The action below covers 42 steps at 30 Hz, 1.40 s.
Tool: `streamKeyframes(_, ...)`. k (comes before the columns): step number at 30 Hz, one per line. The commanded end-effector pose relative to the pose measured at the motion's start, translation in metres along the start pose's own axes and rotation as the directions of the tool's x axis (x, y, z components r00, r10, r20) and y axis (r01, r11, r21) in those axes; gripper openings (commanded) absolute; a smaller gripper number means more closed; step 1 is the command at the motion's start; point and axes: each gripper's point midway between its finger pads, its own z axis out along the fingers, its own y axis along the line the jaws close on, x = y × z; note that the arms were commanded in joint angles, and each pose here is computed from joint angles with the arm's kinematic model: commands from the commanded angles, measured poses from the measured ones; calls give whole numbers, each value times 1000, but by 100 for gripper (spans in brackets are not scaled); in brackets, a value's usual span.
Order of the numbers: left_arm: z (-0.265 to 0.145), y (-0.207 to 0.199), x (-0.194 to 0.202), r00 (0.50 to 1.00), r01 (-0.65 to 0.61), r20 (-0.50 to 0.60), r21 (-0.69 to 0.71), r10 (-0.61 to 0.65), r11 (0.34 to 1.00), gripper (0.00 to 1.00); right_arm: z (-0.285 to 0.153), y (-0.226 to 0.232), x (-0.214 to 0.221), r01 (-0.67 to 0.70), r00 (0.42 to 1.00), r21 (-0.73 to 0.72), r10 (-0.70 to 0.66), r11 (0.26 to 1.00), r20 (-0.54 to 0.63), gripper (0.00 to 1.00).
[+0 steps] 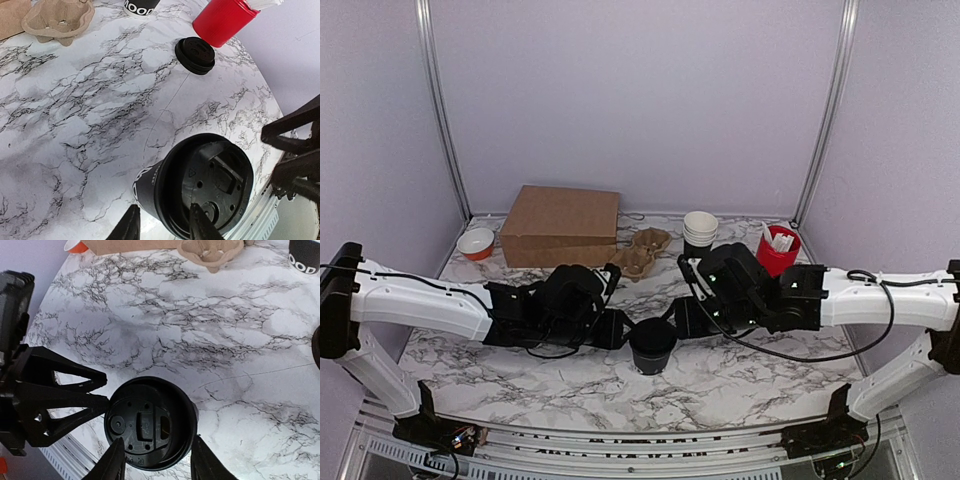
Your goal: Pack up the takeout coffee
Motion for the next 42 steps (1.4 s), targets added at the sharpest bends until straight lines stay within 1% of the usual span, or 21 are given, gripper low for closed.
streamKeyframes(1, -4, 0, -2, 1000, -26, -18, -8, 26, 1000, 36, -21, -13, -21, -13, 996, 32, 10, 999, 89, 44)
streamKeyframes(3, -2, 0, 1, 999, -28, -30, -6, 28, 1000, 39, -19, -22, -19, -16, 997, 26, 13, 1000, 82, 43)
streamKeyframes(7, 0, -4, 2, 999, -27, -39, 5, 27, 1000, 39, -9, -34, -11, -27, 998, -5, 27, 1000, 58, 39)
streamKeyframes(13, 3, -9, -1, 999, -30, -38, 10, 31, 999, 40, 5, -28, 0, -28, 999, -73, 31, 997, 31, 37)
streamKeyframes(19, 13, -4, 8, 997, -36, -69, -12, 35, 999, 40, 11, -29, 5, -41, 999, -80, 43, 996, 24, 37)
streamKeyframes(28, 19, 2, 14, 996, -39, -84, -32, 36, 999, 39, 24, -37, 13, -48, 999, -47, 48, 998, -10, 37)
streamKeyframes(34, 20, 5, 17, 995, -37, -89, -43, 34, 998, 39, 25, -46, 21, -60, 998, -16, 59, 998, -24, 35)
streamKeyframes(39, 23, 6, 19, 995, -40, -93, -46, 36, 998, 39, 34, -64, 43, -46, 994, 77, 54, 996, -97, 31)
streamKeyframes(42, 25, 8, 20, 995, -42, -94, -54, 36, 998, 39, 41, -69, 64, -34, 988, 111, 51, 993, -147, 30)
